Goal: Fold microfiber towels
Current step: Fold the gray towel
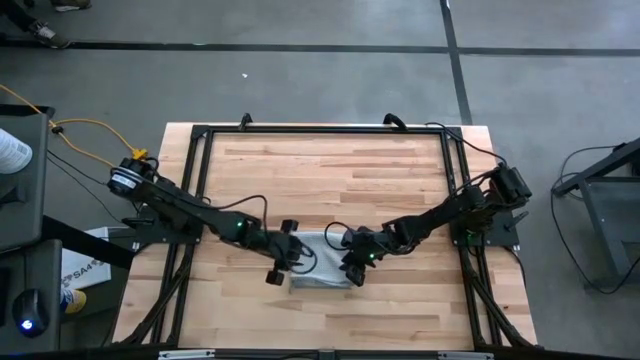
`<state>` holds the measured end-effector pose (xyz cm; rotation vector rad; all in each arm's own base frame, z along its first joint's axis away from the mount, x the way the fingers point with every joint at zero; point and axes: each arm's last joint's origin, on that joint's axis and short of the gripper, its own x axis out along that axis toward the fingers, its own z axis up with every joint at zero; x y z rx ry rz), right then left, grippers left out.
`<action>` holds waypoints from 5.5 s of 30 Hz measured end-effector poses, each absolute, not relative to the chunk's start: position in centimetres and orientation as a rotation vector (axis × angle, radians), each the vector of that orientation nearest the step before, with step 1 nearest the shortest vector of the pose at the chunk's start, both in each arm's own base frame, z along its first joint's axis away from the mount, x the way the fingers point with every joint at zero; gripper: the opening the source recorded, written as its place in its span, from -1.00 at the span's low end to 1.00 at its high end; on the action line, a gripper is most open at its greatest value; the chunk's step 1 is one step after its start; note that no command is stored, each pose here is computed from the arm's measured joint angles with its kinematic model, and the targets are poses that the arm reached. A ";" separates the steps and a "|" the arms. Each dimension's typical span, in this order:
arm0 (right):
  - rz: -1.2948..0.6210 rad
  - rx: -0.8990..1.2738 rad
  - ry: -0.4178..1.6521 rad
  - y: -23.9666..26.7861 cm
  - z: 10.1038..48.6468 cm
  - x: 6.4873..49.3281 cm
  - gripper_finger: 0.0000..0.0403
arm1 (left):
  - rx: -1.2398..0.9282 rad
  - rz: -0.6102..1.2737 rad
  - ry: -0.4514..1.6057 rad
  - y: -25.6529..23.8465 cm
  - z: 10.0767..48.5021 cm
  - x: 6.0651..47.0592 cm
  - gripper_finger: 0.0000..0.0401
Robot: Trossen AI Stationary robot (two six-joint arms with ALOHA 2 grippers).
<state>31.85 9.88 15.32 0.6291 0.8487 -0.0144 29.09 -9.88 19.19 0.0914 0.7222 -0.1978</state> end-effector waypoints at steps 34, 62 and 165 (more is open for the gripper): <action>-0.002 0.677 0.801 10.9 15.7 32.0 -0.52 | -0.133 -0.434 0.828 -12.3 13.2 29.6 -0.34; 0.058 0.805 0.806 13.5 12.7 32.7 -0.98 | -0.144 -0.414 0.842 -12.9 13.2 29.3 -0.34; -0.023 0.729 0.761 0.3 13.8 34.6 -0.98 | -0.059 -0.101 0.823 -4.9 17.5 28.9 -0.34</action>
